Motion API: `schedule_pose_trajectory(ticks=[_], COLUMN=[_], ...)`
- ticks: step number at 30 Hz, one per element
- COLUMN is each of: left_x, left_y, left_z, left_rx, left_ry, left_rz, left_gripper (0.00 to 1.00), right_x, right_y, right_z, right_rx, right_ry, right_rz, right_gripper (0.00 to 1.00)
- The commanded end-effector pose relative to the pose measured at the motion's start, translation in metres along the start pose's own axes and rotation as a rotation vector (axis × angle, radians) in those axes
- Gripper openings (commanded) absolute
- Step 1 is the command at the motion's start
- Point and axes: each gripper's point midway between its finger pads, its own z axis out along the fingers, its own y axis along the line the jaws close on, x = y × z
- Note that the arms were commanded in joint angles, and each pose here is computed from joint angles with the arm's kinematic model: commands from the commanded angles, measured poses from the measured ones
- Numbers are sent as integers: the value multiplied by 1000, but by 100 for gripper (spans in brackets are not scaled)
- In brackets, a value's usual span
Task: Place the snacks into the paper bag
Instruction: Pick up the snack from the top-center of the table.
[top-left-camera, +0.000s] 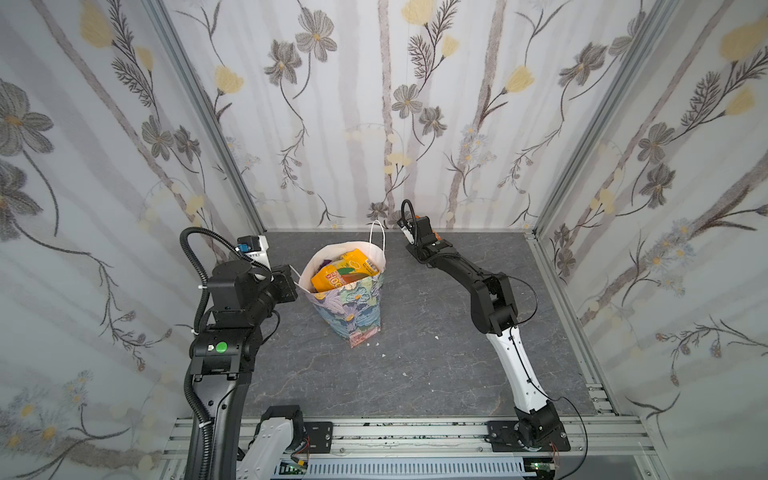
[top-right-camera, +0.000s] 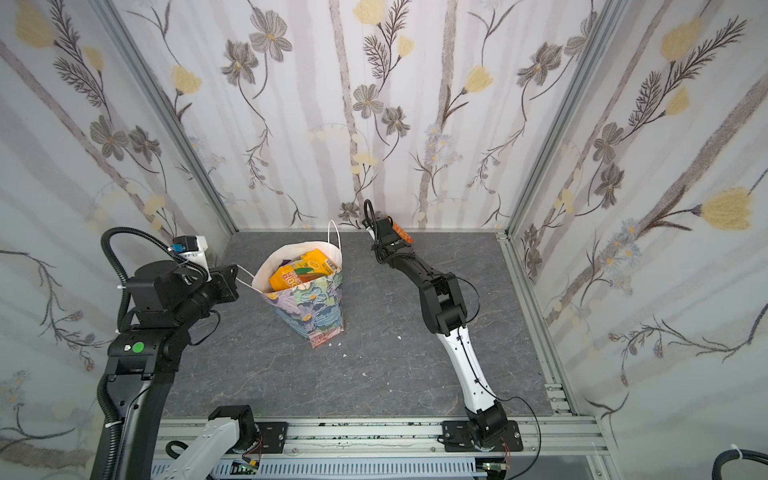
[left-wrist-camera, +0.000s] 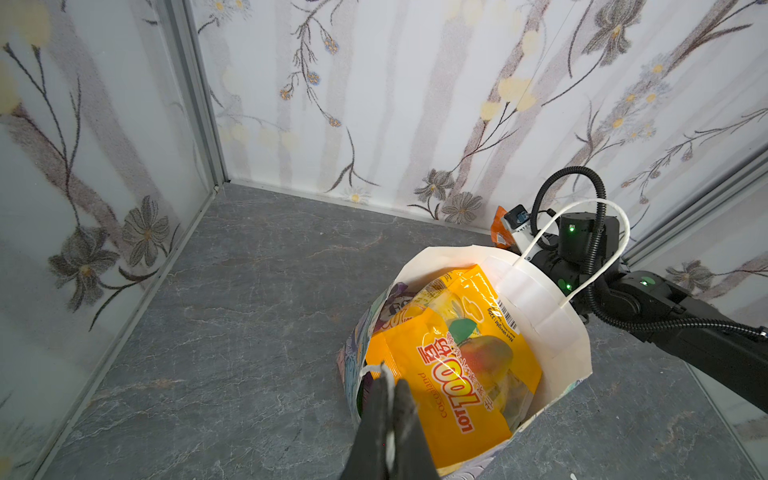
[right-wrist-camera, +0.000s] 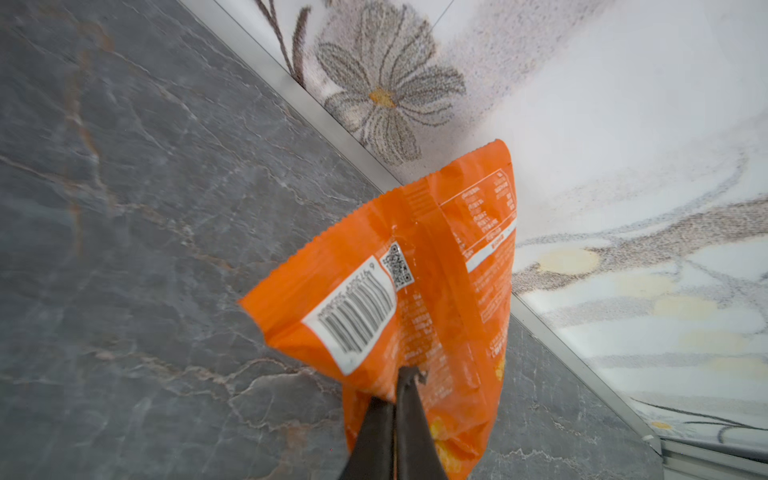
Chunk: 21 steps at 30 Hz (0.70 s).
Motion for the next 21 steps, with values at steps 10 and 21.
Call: schedule_pose_trajectory(ticks=[10, 21], left_x=[-6, -9], left_y=[-5, -7], left_z=[3, 2], left_rx=[33, 44], left_ry=[-46, -56], left_rz=[18, 22], left_gripper=[0, 0], right_x=[-20, -32], right_y=[5, 9], right_z=[-72, -125], right_rx=[-240, -409], right_ry=[-46, -93], right_rz=[264, 385], right_gripper=[0, 0])
